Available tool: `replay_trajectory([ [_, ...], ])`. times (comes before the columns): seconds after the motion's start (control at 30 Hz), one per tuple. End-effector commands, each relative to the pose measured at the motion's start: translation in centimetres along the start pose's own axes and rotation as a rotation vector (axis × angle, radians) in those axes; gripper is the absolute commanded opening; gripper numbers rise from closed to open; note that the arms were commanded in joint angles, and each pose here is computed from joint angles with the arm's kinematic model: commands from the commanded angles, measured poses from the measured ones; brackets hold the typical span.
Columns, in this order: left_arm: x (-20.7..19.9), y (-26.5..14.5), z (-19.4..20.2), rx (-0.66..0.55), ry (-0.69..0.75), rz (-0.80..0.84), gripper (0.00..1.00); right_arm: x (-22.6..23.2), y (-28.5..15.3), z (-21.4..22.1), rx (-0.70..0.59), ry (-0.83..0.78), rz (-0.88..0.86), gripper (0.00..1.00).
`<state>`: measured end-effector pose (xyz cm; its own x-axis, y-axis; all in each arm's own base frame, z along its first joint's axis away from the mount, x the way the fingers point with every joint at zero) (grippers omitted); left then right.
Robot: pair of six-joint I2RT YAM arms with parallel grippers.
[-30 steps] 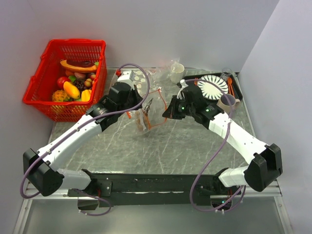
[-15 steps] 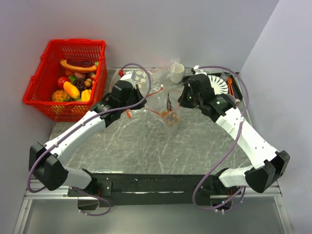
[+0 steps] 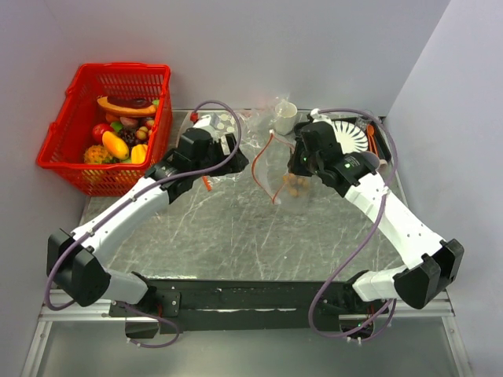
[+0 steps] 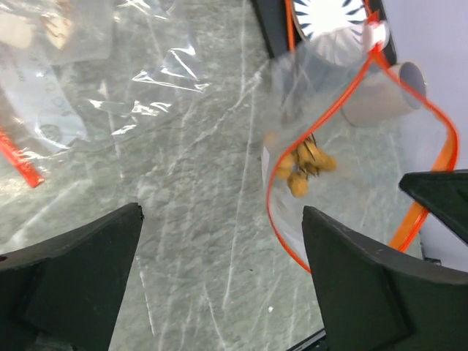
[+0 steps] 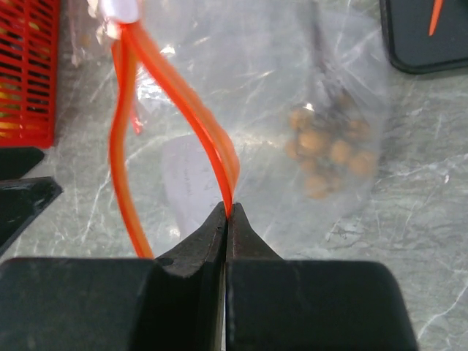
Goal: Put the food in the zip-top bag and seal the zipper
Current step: Adjust the zipper food storage bag at the center of the board, then pick up the fake vegetable from the bin.
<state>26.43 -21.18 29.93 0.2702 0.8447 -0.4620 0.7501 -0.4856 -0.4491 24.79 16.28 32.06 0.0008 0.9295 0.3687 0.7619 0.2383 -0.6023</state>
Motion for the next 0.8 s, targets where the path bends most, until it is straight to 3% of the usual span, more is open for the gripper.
replay_trajectory([
  [0.0, -0.8, -3.6, -3.8, -0.123, 0.031, -0.038, 0.99, 0.6, 1.0, 0.0, -0.026, 0.017, -0.042, 0.0],
  [0.17, 0.7, -7.1, -6.2, -0.204, 0.023, -0.136, 0.99, 0.9, 1.6, -0.1, -0.01, -0.002, -0.051, 0.0],
  [0.5, 10.5, -14.4, -14.4, -0.449, -0.07, -0.506, 0.99, 1.3, 1.8, 0.2, 0.02, -0.005, -0.099, 0.0],
  [0.77, 18.5, -14.0, -17.1, -0.421, -0.153, -0.716, 0.99, 1.5, 1.8, 0.6, 0.062, -0.02, -0.108, 0.0],
])
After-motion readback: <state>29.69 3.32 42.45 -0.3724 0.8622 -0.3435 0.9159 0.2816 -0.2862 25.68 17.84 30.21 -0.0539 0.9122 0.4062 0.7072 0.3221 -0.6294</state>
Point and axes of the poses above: each gripper's point midway between its finger pads, its own y axis out along the fingers, its own x axis along the line the jaws close on, z = x × y, the point moved 10 cm from there along -y, back along the fingers, and after that the axes turned 4 degrees about y, right-handed, at the moved point
